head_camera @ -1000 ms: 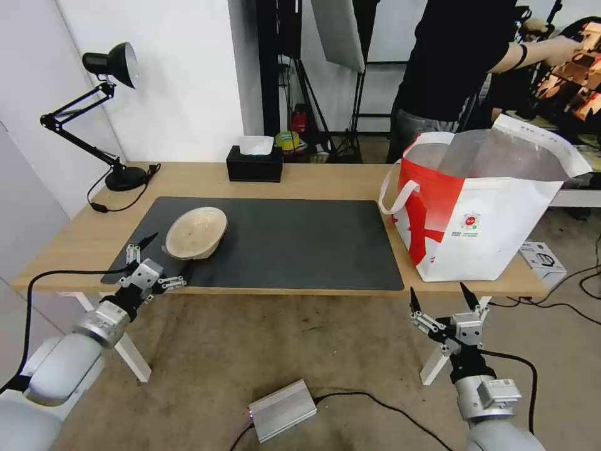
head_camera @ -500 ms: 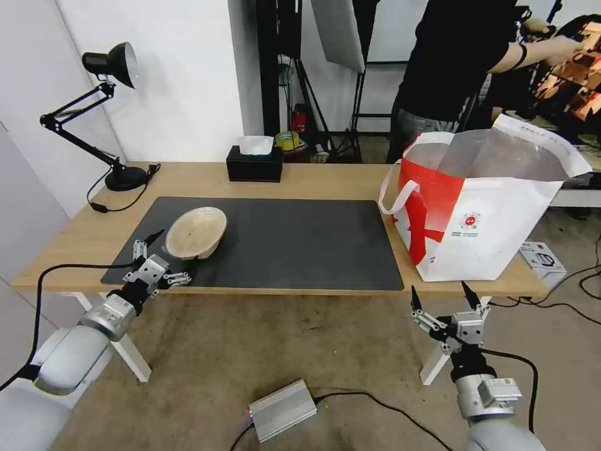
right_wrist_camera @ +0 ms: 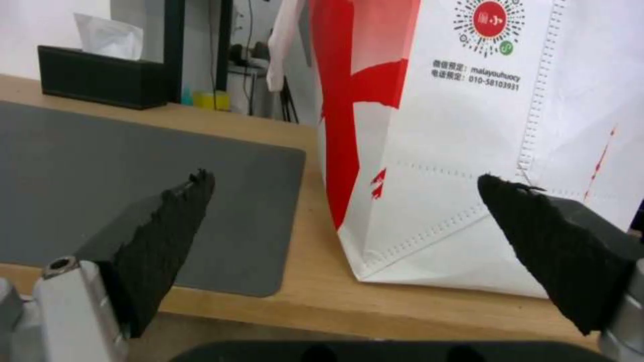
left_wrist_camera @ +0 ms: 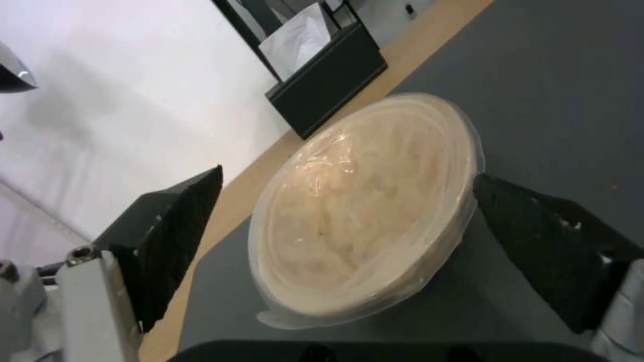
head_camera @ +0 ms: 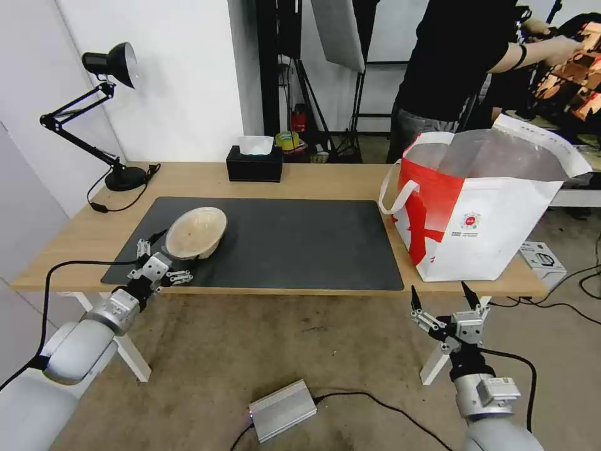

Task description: Pick up the trash from the table and place it into the takeout bag.

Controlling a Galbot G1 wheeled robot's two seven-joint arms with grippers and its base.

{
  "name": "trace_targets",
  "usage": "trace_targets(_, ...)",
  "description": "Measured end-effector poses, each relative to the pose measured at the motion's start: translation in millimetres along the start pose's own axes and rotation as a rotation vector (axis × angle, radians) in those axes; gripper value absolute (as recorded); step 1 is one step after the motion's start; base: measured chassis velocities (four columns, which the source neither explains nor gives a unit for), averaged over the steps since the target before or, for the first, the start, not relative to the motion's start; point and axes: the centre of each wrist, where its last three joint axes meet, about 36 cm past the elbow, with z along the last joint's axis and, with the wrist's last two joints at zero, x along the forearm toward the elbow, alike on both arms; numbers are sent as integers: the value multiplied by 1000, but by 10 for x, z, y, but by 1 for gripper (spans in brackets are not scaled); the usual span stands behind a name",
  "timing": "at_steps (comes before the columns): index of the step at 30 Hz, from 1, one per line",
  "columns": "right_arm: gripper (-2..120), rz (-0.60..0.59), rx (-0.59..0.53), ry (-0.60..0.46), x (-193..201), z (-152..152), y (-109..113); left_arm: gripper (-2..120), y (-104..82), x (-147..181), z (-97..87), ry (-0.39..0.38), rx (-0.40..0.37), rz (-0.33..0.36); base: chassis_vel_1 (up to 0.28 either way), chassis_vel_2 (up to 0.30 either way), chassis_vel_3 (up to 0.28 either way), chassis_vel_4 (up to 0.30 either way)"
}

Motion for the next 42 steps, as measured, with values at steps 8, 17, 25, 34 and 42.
trace_targets(8, 100, 2, 1, 1, -6, 7, -4, 100, -13, -42, -3, -4, 1, 6, 0, 0, 0, 0)
trace_targets(17, 100, 4, 3, 4, -11, 26, -5, 100, 8, -58, -54, -20, 1, 4, 0, 0, 0, 0)
trace_targets(25, 100, 4, 2, 4, -11, 30, 6, 100, -3, -82, -81, -29, 6, 8, 0, 0, 0, 0)
trace_targets(34, 100, 6, 3, 5, -3, 31, 12, 100, -95, -180, -82, -37, 18, 29, 0, 0, 0, 0)
trace_targets(42, 100, 9, 3, 2, 7, 17, 25, 100, -174, -264, -48, -34, 28, 47, 0, 0, 0, 0)
